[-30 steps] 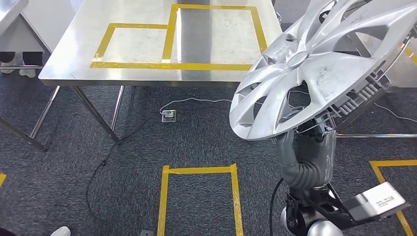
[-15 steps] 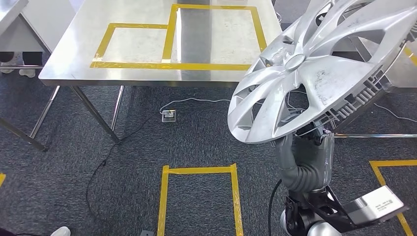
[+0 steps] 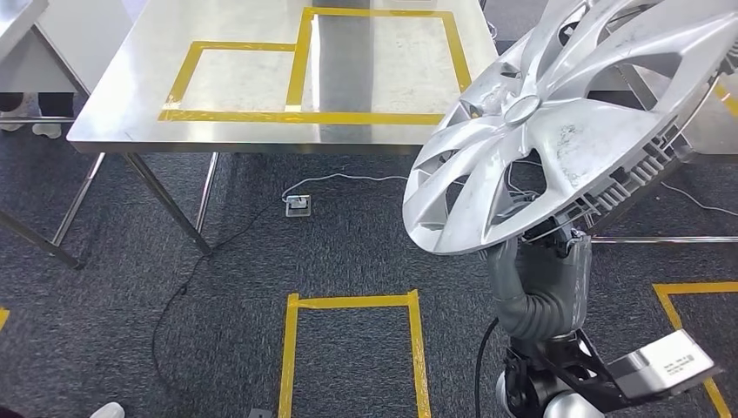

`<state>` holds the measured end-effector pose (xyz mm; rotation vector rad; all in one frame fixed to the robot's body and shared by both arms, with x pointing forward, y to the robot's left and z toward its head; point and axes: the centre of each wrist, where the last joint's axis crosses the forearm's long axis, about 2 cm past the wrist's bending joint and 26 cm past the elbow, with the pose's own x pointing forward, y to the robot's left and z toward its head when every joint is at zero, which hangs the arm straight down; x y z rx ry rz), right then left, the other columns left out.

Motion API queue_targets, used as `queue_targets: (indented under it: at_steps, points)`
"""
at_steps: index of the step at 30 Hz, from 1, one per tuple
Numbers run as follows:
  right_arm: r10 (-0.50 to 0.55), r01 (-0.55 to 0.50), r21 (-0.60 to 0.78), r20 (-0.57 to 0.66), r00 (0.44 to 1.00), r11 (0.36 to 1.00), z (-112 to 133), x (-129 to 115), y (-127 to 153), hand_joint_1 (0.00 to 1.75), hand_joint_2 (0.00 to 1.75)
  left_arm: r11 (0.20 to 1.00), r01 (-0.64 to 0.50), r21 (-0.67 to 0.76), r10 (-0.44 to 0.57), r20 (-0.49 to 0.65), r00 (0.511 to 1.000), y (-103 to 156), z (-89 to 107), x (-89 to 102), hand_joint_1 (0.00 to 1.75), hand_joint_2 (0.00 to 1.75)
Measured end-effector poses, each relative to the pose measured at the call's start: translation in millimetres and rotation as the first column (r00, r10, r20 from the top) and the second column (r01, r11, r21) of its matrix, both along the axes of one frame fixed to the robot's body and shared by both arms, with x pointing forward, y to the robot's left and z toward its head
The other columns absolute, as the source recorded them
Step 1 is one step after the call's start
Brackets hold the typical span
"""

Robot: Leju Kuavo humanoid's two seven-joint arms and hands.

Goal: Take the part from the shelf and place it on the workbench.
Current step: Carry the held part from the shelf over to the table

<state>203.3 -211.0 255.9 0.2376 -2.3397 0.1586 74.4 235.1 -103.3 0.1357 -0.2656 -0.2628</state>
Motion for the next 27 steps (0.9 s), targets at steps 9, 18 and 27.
queue_targets:
  at_steps: [9, 18, 27]
  points:
    - [0.001, -0.001, 0.000, -0.010, 1.000, 1.000, -3.5, -1.8, 0.4, 1.75, 1.75, 1.000, 0.002, 0.001, -0.002, 0.005, 1.000, -0.6, 0.3, 1.3, 0.00, 1.75]
    - [-0.001, 0.001, -0.001, -0.010, 1.000, 1.000, -4.6, -1.2, 0.5, 1.75, 1.75, 1.000, 0.004, 0.006, -0.004, 0.005, 1.000, 0.6, 0.2, 1.3, 0.00, 1.75]
    - [-0.001, 0.001, -0.003, -0.012, 1.000, 1.000, -5.3, -0.9, 0.7, 1.75, 1.75, 1.000, 0.006, 0.011, -0.006, 0.000, 1.000, 1.9, -0.3, -0.5, 0.00, 1.75]
